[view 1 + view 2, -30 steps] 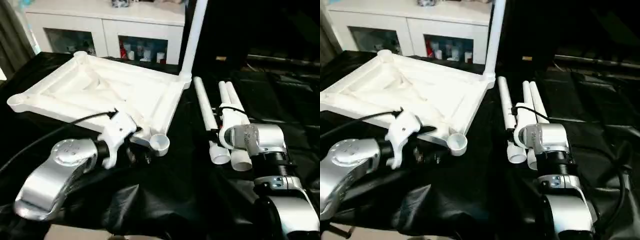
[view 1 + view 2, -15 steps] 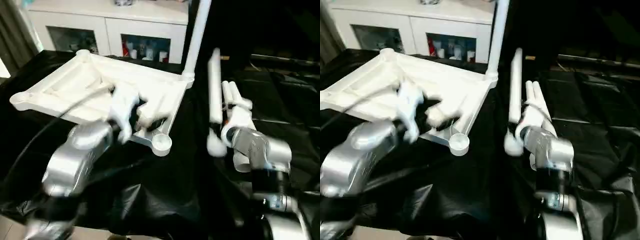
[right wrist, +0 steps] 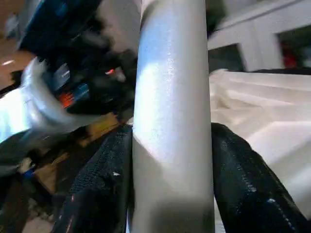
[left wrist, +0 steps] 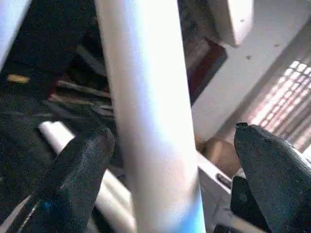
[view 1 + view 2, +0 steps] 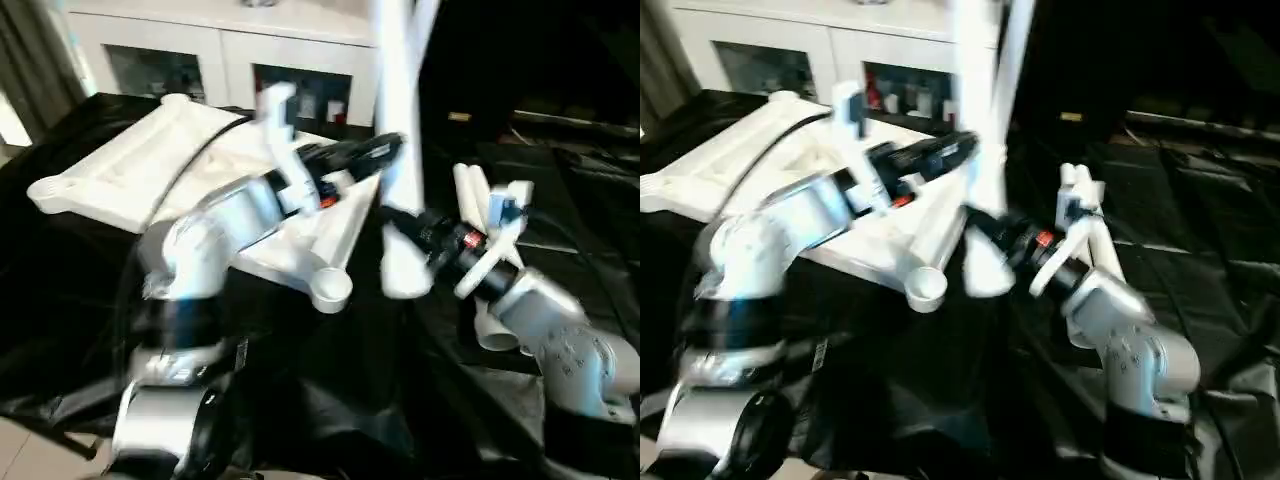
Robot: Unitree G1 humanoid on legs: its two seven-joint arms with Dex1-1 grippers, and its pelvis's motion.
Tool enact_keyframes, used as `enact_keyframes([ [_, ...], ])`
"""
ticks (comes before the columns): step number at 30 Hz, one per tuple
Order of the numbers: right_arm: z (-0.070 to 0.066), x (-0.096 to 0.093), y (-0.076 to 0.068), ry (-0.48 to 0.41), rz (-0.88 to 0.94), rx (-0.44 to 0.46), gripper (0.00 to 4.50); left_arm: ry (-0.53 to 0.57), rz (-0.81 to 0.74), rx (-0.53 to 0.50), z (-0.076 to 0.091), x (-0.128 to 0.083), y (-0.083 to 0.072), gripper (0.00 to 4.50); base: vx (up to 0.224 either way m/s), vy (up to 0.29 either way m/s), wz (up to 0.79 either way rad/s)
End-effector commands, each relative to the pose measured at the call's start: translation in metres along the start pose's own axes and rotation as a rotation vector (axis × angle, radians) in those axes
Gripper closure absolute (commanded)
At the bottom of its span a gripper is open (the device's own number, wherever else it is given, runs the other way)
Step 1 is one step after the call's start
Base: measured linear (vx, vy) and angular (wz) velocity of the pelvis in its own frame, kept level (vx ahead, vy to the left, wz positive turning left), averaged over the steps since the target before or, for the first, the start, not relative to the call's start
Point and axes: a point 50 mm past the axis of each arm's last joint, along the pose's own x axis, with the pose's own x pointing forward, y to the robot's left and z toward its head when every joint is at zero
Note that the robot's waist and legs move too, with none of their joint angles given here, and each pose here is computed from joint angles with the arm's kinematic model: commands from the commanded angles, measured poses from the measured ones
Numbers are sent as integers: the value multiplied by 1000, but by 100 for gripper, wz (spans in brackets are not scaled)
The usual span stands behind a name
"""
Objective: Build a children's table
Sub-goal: Pick table leg
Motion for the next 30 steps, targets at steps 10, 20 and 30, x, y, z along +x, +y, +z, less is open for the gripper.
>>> enact_keyframes([
  [10,-8,1,5,89,37,-79,261,36,-42,-73,-5,4,-6,29,0,0,0],
  [20,-10,5,1,106,-8,-111,261,55,-35,-72,-9,1,-7,107,0,0,0],
  [30,-7,6,1,97,-13,-123,261,33,-8,-70,-11,0,-3,190,0,0,0],
])
